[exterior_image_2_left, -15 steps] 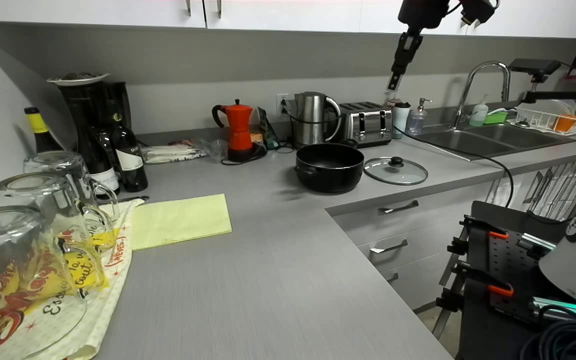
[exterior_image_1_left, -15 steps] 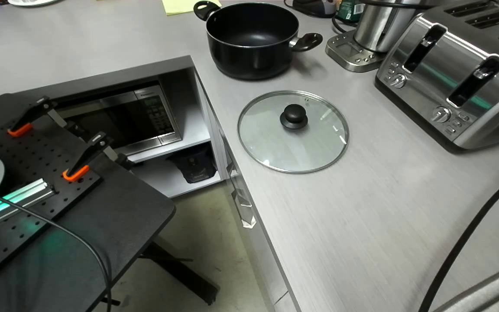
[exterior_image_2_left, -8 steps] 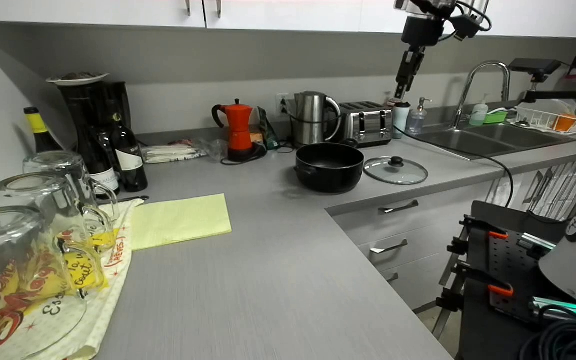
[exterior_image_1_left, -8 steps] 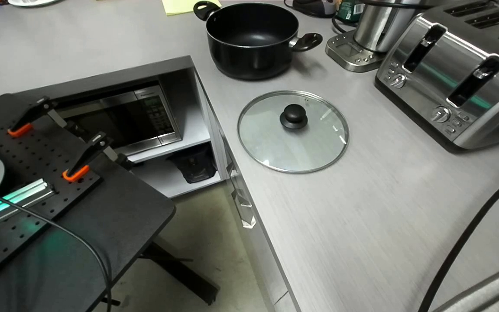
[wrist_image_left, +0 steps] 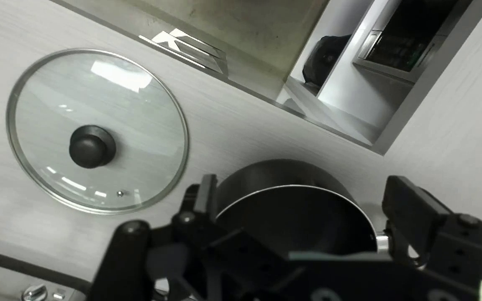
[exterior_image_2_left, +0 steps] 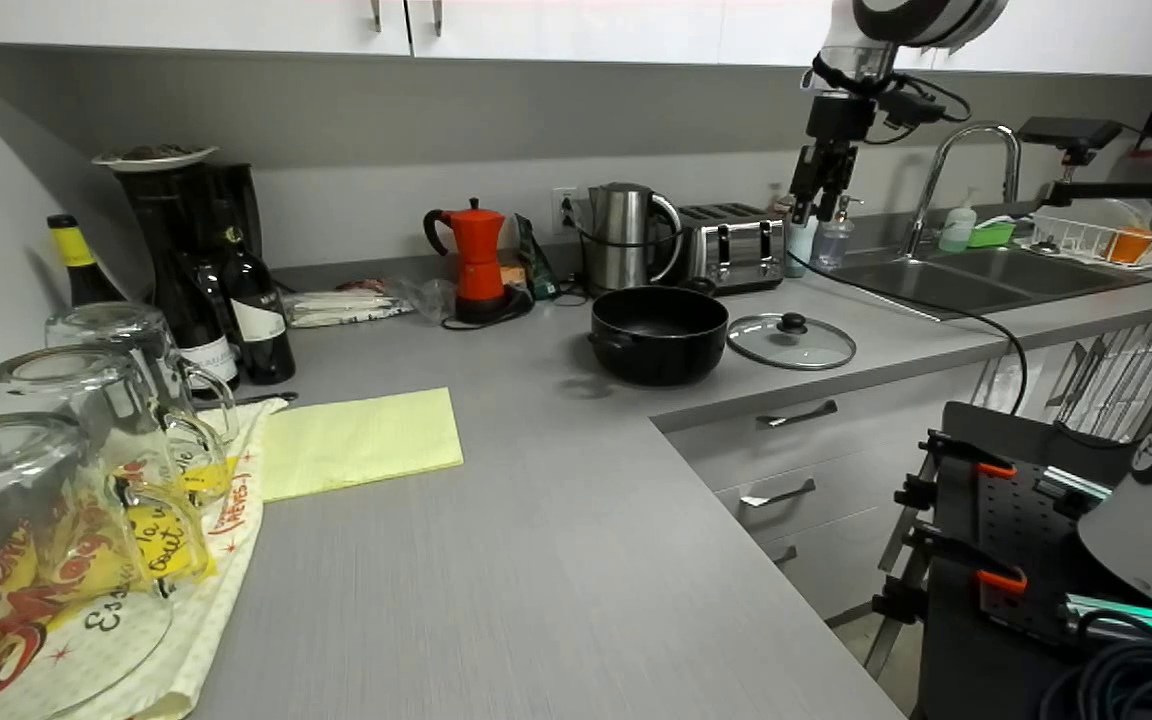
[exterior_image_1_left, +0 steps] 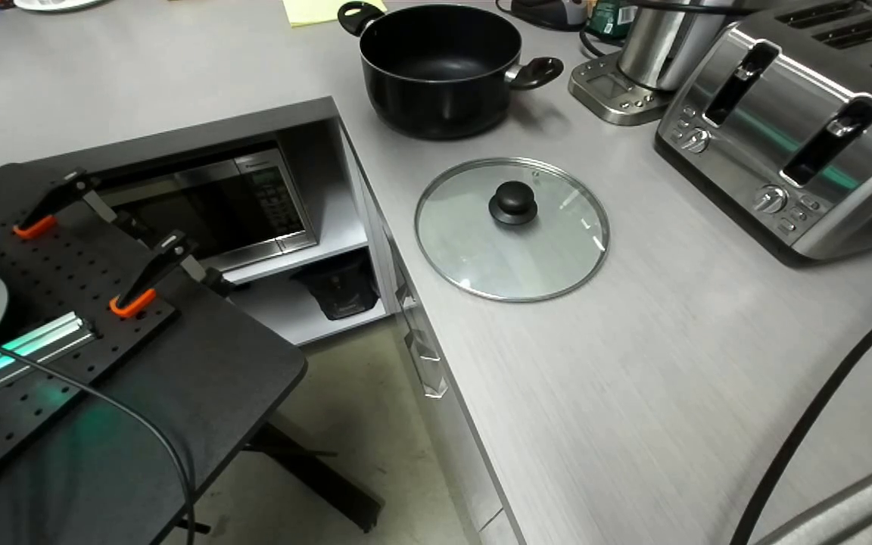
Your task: Put the glass lid on the black pot.
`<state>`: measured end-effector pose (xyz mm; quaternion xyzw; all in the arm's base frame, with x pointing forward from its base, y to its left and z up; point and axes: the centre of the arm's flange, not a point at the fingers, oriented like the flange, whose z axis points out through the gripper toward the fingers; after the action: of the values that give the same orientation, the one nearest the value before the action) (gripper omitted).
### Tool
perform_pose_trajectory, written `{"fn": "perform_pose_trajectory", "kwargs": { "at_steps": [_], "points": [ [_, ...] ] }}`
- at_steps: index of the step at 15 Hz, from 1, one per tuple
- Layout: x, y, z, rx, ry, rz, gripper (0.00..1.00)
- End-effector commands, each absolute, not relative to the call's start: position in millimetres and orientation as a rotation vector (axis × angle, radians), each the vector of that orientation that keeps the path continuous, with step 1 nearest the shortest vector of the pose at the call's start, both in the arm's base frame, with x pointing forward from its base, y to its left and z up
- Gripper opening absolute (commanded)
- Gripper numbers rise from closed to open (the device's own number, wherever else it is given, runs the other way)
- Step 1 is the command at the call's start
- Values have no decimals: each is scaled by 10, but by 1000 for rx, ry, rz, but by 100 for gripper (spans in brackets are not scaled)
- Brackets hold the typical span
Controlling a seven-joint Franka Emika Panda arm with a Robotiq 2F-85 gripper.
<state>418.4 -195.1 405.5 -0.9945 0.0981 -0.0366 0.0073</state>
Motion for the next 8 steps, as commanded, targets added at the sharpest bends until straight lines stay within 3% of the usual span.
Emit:
{"fn": "perform_pose_trajectory", "kwargs": {
  "at_steps": [1, 8],
  "points": [
    [4501, -2427, 3830, -3042, 466, -74, 100],
    [4652, -3113, 3278, -2949, 811, 28, 100]
  ]
}}
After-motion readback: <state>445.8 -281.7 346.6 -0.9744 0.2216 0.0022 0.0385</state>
